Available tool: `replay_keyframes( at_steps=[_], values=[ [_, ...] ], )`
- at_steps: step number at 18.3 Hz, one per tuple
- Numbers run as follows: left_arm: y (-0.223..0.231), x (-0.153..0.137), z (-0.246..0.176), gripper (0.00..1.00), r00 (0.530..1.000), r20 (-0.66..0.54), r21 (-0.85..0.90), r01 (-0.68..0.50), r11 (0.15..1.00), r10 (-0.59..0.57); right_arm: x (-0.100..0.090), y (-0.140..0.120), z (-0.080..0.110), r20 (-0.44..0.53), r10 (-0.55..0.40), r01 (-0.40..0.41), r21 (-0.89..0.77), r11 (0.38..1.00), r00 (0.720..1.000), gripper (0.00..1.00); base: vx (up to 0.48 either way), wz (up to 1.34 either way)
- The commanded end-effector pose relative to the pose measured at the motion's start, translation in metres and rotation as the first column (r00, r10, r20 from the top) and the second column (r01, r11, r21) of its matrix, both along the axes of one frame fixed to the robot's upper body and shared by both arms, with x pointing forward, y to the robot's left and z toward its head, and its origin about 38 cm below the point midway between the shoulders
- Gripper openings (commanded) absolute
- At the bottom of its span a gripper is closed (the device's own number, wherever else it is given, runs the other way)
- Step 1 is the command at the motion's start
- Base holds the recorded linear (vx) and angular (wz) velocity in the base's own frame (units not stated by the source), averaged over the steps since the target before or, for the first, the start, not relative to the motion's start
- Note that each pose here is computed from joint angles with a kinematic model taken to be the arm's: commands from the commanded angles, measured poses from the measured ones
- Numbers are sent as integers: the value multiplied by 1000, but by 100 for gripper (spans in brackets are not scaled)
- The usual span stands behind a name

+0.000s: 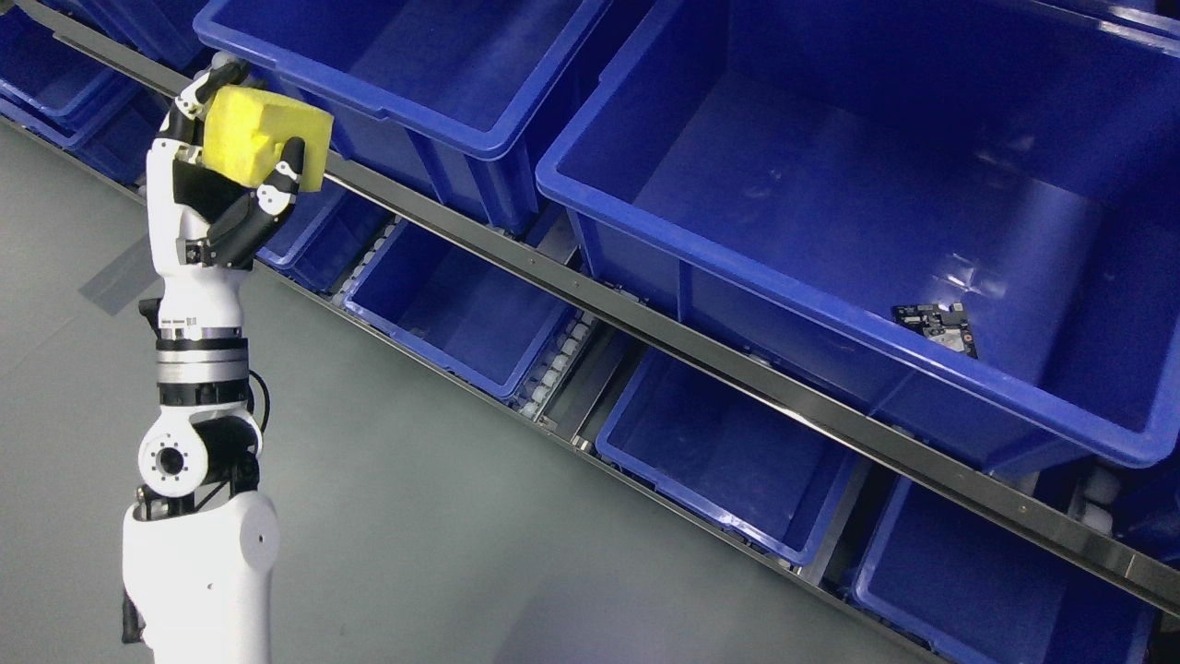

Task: Move yellow foam block to right shelf middle

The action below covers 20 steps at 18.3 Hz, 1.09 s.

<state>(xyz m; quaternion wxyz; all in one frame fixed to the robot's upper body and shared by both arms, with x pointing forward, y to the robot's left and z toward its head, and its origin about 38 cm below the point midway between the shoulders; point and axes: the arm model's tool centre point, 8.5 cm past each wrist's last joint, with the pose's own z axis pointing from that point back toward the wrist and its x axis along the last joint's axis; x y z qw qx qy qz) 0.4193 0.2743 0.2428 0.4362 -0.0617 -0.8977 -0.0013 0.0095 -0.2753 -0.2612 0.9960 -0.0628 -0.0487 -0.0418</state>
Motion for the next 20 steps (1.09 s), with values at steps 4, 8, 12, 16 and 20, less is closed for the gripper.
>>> replay_keyframes(
  at_steps=[4, 8, 12, 16, 20],
  values=[
    [-43, 85, 135, 50, 990, -125, 90, 82, 993, -71, 5, -12, 1, 15, 5, -5, -18, 1000, 1000, 100, 81, -60],
    [-62, 145, 150, 50, 955, -289, 114, 98, 989, -62, 5, -12, 1, 15, 5, -5, -18, 1000, 1000, 100, 8, 2],
    [-72, 175, 134, 50, 910, -414, 138, 50, 989, 11, 5, -12, 1, 15, 5, -5, -18, 1000, 1000, 100, 6, -16],
    [-72, 183, 112, 51, 880, -473, 141, 38, 989, 33, 5, -12, 1, 15, 5, -5, -18, 1000, 1000, 100, 20, -16],
    [-80, 186, 98, 73, 859, -511, 167, 69, 984, 26, 5, -12, 1, 15, 5, -5, -18, 1000, 1000, 100, 43, 0]
  ],
)
